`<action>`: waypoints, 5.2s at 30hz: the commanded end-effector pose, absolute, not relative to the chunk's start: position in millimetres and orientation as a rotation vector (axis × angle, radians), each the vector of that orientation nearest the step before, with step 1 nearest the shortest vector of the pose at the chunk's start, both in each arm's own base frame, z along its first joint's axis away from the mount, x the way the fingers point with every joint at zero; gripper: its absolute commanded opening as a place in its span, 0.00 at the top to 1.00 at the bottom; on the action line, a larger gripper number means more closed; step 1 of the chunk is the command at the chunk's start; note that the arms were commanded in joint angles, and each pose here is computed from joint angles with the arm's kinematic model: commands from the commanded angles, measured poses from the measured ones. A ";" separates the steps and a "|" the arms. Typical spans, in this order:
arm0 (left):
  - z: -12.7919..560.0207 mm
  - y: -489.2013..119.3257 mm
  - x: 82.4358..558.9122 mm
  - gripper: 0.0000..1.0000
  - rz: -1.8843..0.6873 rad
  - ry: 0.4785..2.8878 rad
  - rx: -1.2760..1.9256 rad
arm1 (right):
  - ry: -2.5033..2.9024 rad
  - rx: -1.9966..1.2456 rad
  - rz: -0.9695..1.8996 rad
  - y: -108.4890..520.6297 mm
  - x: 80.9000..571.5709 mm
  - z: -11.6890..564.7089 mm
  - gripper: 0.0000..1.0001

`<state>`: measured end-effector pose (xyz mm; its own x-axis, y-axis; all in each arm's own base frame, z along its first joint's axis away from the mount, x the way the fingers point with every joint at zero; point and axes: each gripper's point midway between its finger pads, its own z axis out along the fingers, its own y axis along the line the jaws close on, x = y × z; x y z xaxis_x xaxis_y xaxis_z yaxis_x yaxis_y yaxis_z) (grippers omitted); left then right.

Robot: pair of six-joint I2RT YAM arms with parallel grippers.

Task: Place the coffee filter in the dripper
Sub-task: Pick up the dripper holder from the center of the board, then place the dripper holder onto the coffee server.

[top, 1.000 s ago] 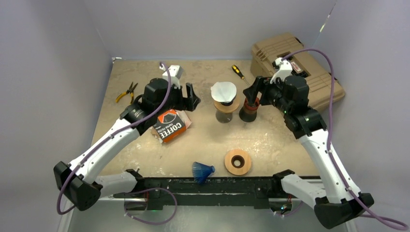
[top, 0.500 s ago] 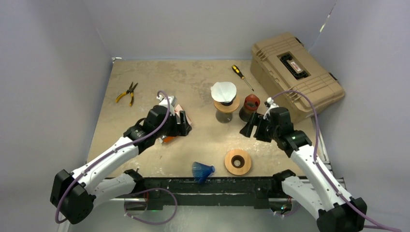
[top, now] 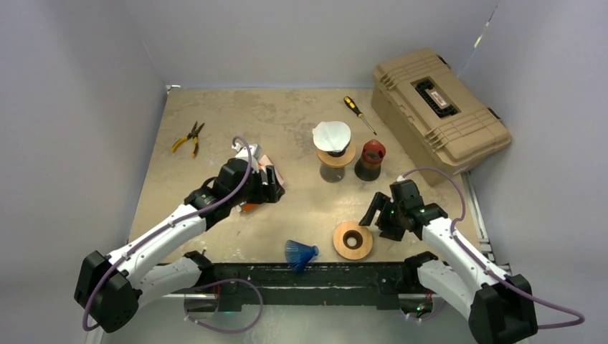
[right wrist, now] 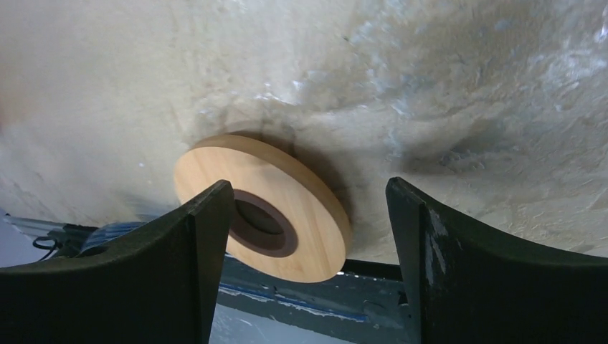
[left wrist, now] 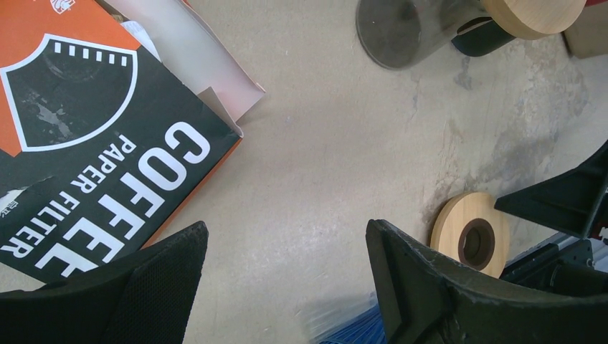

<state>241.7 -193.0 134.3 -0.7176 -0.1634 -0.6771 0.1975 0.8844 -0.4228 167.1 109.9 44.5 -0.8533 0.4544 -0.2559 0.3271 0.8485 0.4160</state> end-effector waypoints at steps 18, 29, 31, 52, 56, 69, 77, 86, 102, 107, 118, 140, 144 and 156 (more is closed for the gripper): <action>139.1 -195.7 259.3 0.19 -0.553 2.278 0.071 | 2.737 0.471 0.660 123.2 143.6 25.5 0.21; 140.4 -202.2 269.0 0.20 -0.536 2.288 0.104 | 2.765 0.411 0.645 123.2 133.0 17.1 0.25; 140.5 -203.3 271.1 0.20 -0.532 2.289 0.109 | 2.776 0.395 0.636 125.0 132.3 14.9 0.25; 126.6 -199.6 273.1 0.20 -0.484 2.324 0.103 | 2.792 0.318 0.523 155.9 132.8 3.5 0.59; 127.8 -201.3 272.9 0.20 -0.503 2.317 0.086 | 2.798 0.308 0.494 163.2 138.1 1.6 0.64; 124.4 -199.9 273.2 0.20 -0.498 2.327 0.070 | 2.619 0.329 0.475 181.1 189.9 63.9 0.98; 121.5 -213.4 272.8 0.20 -0.655 2.324 0.013 | 2.424 0.343 0.560 196.2 228.7 128.9 1.00; 122.2 -209.1 271.4 0.20 -0.687 2.320 -0.014 | 2.373 0.342 0.435 177.3 249.1 151.1 1.00; 140.2 -202.2 275.0 0.21 -0.655 2.297 -0.016 | 2.191 0.590 0.207 89.3 276.1 216.6 1.00; 148.5 -201.6 275.7 0.21 -0.652 2.287 -0.011 | 2.143 0.630 0.096 67.3 289.3 234.6 1.00; 159.2 -195.3 277.6 0.21 -0.602 2.276 0.015 | 2.031 0.636 0.175 56.4 343.9 265.8 1.00; 153.0 -199.8 279.7 0.21 -0.613 2.301 0.010 | 2.200 0.655 0.366 66.9 387.7 185.1 1.00; 152.7 -198.0 278.2 0.21 -0.608 2.299 0.003 | 2.221 0.655 0.358 66.0 382.8 175.8 1.00; 151.1 -198.7 278.2 0.21 -0.617 2.299 -0.011 | 2.244 0.590 0.322 62.7 377.4 174.6 0.93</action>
<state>269.9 -195.4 133.1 -0.7547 -0.1639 -0.6353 0.1556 0.8959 -0.4160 376.1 61.1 160.7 -0.5942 0.5464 -0.5902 0.3735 0.8374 0.3991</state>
